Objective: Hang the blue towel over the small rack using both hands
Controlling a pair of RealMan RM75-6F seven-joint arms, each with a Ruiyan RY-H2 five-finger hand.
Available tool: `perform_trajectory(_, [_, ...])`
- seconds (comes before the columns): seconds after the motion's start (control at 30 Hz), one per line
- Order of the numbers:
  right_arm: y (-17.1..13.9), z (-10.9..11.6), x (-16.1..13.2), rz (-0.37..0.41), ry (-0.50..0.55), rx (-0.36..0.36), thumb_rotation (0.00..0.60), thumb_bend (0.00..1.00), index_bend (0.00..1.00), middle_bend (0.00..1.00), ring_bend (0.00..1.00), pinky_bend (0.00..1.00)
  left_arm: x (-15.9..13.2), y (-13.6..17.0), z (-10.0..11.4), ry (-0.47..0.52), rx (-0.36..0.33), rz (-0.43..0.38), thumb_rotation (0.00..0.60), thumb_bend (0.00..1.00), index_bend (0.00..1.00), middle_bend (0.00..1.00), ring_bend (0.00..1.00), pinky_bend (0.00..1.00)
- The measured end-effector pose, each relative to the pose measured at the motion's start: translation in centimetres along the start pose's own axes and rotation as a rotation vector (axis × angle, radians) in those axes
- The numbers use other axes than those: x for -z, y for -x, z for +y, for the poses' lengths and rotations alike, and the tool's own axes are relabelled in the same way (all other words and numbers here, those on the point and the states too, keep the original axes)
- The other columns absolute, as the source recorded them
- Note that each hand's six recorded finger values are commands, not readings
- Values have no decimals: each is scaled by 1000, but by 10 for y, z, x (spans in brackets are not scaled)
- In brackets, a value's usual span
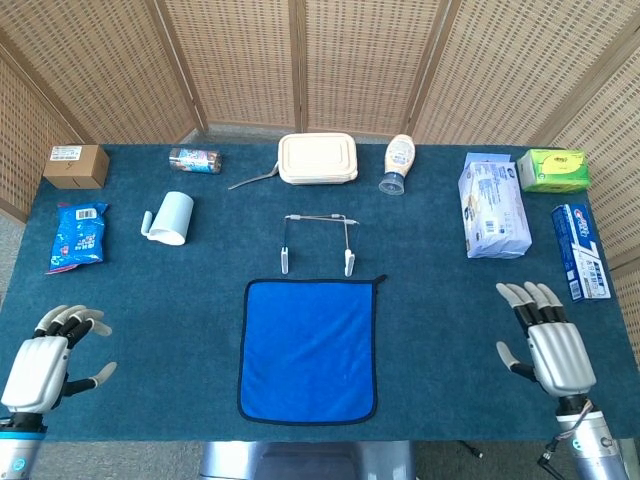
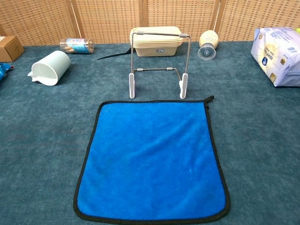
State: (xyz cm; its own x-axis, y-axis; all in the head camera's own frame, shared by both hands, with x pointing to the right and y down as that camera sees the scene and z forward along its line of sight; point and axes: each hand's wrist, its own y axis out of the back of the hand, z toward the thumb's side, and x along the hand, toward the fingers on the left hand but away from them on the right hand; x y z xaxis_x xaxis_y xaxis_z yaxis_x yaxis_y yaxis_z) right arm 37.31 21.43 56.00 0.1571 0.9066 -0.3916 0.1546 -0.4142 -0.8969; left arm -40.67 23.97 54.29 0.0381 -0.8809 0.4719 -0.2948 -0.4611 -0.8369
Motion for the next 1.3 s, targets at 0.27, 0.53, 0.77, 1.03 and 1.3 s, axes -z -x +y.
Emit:
perform_trajectory(0.27, [19, -19, -38, 208, 14, -59, 600, 325, 113, 155, 95, 126, -10, -10, 9, 17, -5, -53, 600, 289, 429, 335, 241, 175])
perform_trajectory(0.53, [34, -51, -76, 361, 15, -132, 600, 284, 114, 155, 95, 125, -20, -17, 21, 22, -11, -97, 600, 289, 429, 335, 241, 174])
perform_trajectory(0.77, [43, -80, -108, 470, 4, -187, 600, 281, 114, 155, 95, 126, -31, -21, 23, 17, -1, -132, 600, 289, 429, 335, 241, 173])
perform_trajectory(1.03, [49, -107, -129, 561, -35, -208, 600, 280, 113, 153, 88, 126, -35, -21, 21, 12, 12, -141, 600, 289, 429, 335, 241, 172])
perform_trajectory(1.3, [60, -122, -135, 604, -61, -194, 600, 279, 113, 152, 80, 126, -36, -19, 17, 14, 22, -139, 600, 289, 429, 335, 240, 172])
